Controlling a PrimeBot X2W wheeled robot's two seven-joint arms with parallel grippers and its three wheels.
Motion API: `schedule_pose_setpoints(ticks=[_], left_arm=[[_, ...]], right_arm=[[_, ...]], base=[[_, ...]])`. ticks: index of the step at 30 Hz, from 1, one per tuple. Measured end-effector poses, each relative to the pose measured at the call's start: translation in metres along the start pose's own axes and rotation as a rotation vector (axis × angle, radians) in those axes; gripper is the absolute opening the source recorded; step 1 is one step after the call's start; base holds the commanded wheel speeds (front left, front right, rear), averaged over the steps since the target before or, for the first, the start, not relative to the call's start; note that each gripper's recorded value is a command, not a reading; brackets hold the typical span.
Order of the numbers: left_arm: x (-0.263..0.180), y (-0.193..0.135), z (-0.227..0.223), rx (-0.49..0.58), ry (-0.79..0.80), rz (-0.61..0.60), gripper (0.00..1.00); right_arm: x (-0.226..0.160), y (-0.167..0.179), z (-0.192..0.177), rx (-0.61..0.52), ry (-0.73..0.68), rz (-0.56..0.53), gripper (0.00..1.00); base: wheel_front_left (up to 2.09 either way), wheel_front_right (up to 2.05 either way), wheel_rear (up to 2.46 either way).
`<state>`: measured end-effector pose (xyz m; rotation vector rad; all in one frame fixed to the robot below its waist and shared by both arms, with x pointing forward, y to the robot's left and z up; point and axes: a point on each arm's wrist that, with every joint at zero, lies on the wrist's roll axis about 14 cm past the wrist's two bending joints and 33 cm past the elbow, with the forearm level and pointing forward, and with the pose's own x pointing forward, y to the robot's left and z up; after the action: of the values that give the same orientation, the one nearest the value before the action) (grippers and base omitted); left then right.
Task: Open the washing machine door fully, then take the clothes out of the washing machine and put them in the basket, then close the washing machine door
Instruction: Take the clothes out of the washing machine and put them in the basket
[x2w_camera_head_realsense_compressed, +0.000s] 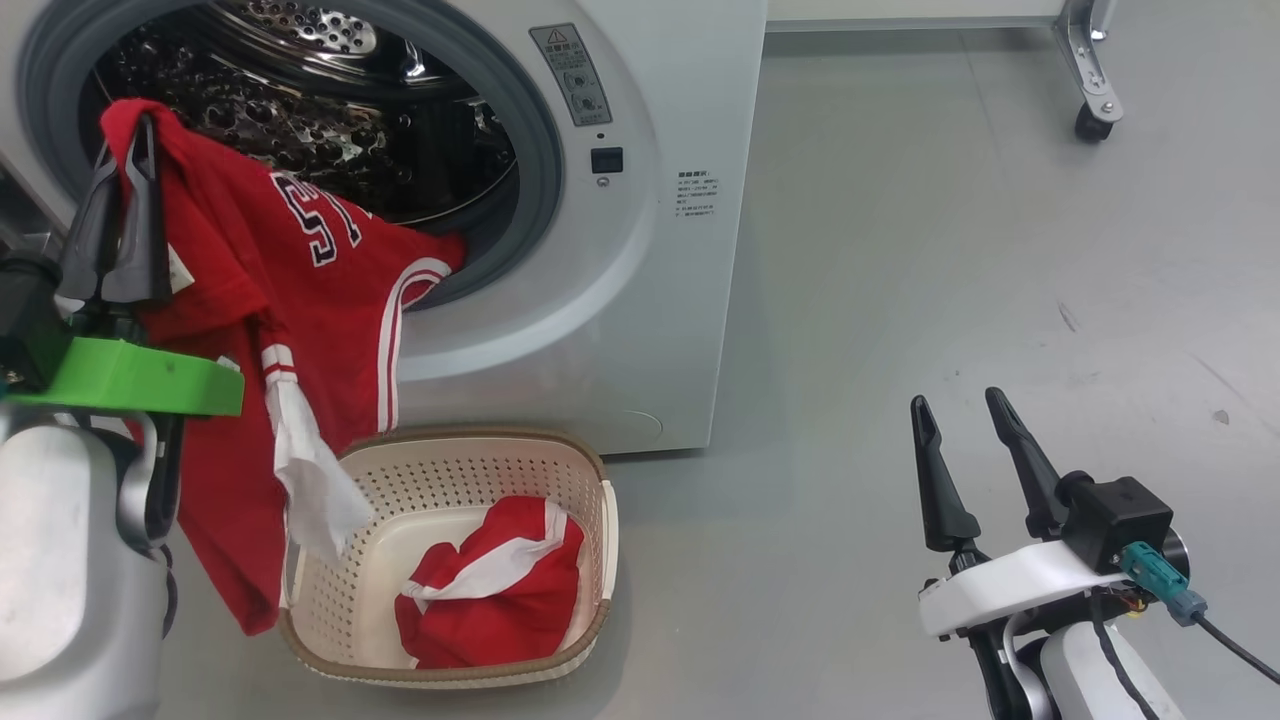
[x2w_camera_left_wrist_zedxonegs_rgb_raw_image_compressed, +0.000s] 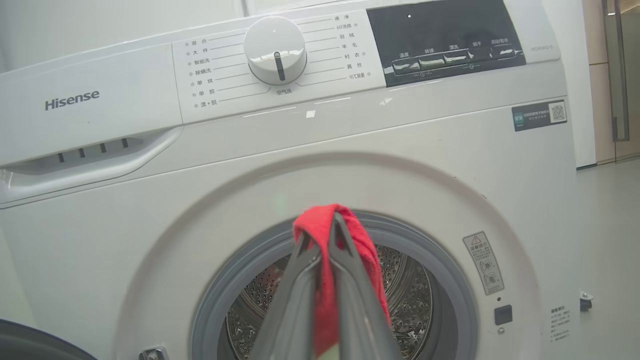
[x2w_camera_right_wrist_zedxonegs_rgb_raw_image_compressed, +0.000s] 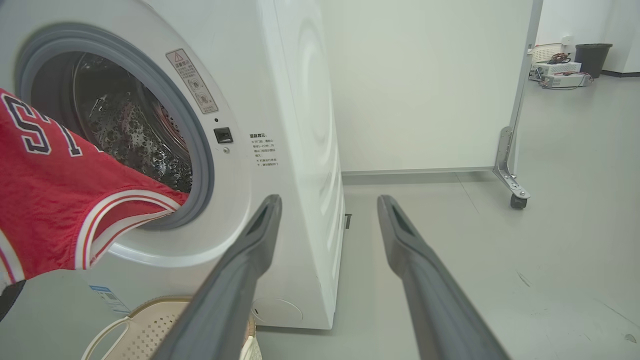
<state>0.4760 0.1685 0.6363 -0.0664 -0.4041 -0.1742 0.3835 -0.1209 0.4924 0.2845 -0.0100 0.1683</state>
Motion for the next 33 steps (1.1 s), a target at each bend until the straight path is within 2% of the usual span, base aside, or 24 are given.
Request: schedule_pose_setpoints(ticks=[8, 20, 23, 33], left_arm=[[-0.006, -0.007, -0.002, -0.006, -0.009, -0.009, 0.00], [0.005, -0.009, 0.058, -0.011, -0.215, 0.007, 0.00], [0.003, -0.013, 0.045, -0.020, -0.180, 0.000, 0.00], [-0.029, -0.023, -0.041, -0.027, 0.080, -0.021, 0.00]], right_arm=[[-0.003, -0.002, -0.001, 0.007, 0.002, -0.009, 1.00], [-0.004, -0.011, -0.002, 0.008, 0.004, -0.037, 1.00], [-0.005, -0.012, -0.002, 0.009, 0.005, -0.040, 1.00], [-0.005, -0.014, -0.010, 0.007, 0.028, -0.043, 1.00]], base=[[0.00, 0.00, 0.00], [0.00, 0.00, 0.00], [0.00, 0.00, 0.00], [0.00, 0.00, 0.00]])
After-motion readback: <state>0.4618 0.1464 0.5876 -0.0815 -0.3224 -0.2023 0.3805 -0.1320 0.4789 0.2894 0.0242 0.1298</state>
